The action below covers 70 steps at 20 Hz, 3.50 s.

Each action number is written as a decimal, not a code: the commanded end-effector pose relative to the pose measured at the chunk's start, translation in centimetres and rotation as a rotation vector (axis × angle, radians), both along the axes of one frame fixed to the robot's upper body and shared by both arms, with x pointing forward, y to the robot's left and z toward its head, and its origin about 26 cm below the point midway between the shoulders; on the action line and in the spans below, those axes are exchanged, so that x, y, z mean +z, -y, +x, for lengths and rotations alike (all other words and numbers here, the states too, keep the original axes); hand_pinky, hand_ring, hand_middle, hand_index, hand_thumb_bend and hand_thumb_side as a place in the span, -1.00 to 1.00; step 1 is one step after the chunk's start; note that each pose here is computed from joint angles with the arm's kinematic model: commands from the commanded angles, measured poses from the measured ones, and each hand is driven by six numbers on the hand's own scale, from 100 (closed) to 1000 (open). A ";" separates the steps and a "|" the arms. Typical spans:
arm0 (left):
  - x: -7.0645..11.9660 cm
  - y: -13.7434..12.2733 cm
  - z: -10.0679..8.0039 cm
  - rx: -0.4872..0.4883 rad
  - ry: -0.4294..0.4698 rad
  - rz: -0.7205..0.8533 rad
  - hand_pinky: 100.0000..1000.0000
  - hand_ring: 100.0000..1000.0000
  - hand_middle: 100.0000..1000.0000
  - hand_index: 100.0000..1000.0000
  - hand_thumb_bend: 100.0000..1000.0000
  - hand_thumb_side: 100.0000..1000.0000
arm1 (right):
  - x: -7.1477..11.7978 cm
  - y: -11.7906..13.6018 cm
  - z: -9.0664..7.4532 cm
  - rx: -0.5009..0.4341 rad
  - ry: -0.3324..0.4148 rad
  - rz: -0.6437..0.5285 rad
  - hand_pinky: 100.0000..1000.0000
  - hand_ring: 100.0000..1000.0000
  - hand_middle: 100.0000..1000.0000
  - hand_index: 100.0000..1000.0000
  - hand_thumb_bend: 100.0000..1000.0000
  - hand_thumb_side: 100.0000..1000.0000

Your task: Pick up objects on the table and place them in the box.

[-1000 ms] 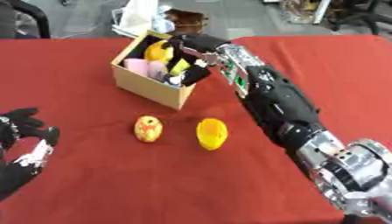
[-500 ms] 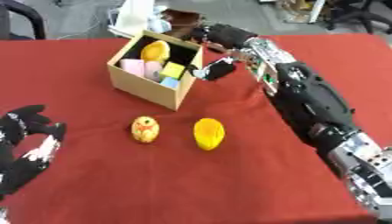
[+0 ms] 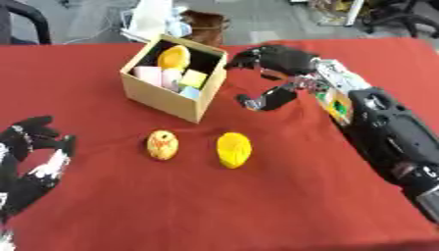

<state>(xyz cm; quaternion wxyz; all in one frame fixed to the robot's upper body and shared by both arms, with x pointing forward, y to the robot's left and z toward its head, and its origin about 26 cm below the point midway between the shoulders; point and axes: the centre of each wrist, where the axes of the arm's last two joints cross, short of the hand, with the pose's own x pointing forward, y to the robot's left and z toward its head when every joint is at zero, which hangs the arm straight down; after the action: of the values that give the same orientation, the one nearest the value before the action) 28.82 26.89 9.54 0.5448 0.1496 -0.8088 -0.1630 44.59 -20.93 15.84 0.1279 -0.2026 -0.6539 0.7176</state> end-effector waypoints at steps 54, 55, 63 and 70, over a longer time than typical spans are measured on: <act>0.3 -0.1 0.2 -0.015 0.007 0.009 0.37 0.03 0.03 0.50 -0.33 -0.21 | 13.5 -4.0 2.1 -0.111 -0.063 0.033 0.39 -0.06 -0.63 -0.25 -0.98 -1.00; 0.4 0.0 0.2 -0.018 0.008 0.008 0.37 0.03 0.03 0.50 -0.33 -0.21 | 13.3 -4.3 2.5 -0.127 -0.070 0.055 0.39 -0.06 -0.63 -0.25 -0.99 -1.00; 0.6 0.7 0.4 -0.052 0.008 -0.002 0.37 0.03 0.03 0.50 -0.34 -0.20 | 9.3 -6.4 4.9 -0.272 -0.150 0.197 0.34 -0.10 -0.61 -0.20 -1.00 -1.00; 0.7 1.0 0.5 -0.068 0.009 -0.006 0.37 0.03 0.03 0.50 -0.34 -0.20 | 6.3 -7.8 5.5 -0.341 -0.111 0.225 0.38 0.01 -0.28 0.13 -1.00 -1.00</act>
<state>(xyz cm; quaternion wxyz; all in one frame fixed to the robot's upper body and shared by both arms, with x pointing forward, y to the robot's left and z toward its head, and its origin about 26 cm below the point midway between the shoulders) 29.19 25.92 9.55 0.5453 0.1236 -0.8102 -0.1759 49.90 -13.29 20.95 0.3174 -0.2367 -0.6710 0.6269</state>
